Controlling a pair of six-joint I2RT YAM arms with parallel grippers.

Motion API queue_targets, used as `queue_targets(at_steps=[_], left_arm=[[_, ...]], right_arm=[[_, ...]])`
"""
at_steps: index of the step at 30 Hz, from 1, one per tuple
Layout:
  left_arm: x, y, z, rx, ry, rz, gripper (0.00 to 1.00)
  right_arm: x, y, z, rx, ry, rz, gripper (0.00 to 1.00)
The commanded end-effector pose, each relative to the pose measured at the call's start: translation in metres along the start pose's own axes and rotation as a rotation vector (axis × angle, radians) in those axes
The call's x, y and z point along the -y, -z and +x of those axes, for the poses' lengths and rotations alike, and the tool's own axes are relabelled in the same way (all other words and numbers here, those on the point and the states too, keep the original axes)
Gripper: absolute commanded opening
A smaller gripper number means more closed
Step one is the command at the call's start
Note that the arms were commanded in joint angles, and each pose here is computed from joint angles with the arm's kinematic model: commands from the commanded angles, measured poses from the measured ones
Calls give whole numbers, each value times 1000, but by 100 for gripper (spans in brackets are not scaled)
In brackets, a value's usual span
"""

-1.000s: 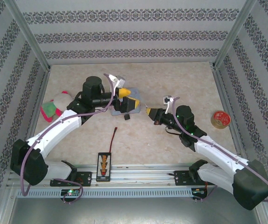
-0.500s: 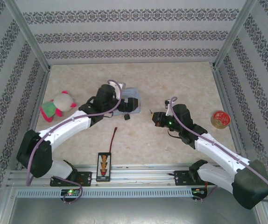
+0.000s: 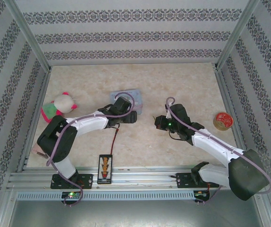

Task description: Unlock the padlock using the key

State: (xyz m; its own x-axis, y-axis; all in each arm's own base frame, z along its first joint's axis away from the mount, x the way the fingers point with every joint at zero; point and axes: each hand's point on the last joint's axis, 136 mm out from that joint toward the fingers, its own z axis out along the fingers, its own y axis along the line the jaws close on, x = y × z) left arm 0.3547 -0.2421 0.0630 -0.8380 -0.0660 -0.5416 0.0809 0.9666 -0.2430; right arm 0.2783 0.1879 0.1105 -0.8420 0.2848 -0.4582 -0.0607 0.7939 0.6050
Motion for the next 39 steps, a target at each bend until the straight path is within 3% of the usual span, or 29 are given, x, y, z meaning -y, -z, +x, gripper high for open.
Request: queue_targets(at_steps=[1,19,39], left_arm=[[-8,-6,-9,25,50,-78,85],[-21,-47,-24,32,-20,-254,58],[-15,-60,-42,228,-137,-227,50]], right_arm=[[5,1,-7,14,-40,22,0],[17,9,-17,65,-63,31,0],[11,1,-21,60,-57,-3,0]])
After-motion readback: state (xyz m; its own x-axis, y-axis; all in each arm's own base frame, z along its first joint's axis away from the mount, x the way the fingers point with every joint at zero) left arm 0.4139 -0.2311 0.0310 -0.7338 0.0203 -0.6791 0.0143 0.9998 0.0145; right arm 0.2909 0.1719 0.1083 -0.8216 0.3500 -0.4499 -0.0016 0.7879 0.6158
